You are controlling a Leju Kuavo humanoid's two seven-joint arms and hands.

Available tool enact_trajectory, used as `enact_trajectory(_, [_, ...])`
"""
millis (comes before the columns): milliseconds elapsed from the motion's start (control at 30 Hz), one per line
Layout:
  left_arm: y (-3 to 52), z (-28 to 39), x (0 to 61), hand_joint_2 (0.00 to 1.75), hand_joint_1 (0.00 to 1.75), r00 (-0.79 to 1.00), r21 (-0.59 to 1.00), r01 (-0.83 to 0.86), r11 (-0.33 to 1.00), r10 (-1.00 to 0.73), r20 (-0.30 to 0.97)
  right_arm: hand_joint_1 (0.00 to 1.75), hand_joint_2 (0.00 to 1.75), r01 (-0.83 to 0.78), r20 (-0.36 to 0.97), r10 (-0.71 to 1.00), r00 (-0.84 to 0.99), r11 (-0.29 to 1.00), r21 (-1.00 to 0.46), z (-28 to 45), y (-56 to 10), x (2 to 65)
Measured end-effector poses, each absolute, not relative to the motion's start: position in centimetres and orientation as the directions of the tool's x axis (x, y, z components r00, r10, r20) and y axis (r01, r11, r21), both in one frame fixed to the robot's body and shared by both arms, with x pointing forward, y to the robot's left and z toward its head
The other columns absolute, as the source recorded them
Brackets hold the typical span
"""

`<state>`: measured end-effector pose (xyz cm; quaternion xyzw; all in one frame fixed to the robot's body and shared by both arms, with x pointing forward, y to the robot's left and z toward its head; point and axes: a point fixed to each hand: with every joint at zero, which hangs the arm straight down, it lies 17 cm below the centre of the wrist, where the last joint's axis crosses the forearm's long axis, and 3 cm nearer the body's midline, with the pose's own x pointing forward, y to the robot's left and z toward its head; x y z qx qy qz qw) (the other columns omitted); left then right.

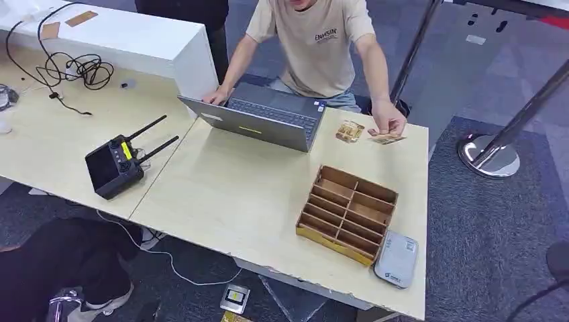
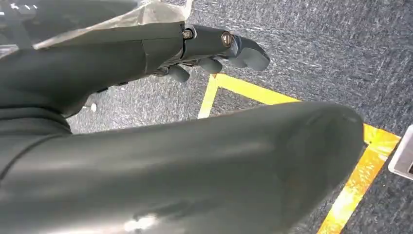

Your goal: Pass the card to the sensor for recognition and then transmit it.

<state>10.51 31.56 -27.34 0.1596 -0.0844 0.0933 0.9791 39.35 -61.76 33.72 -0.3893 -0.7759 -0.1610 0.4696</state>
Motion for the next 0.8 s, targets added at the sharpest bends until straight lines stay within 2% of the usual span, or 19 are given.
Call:
enact_trajectory(367, [31.6,-27.3,10.9,0.0,0.0,0.969,0.296,-0.192,0.936,0.134,0.208,0.0,1.75,0.667,0.69,0.613,-0.386,0.702,-0.25,41.1,-50.3,42.1])
enact_trajectory(800, [31.5,-27.3,11.0,0.0,0.0,0.972,0.286,-0.167,0.944,0.108,0.209,0.0,1.75,0.628,0.461,0.785,-0.414,0.613,-0.479,42.4,-39.5,44.0])
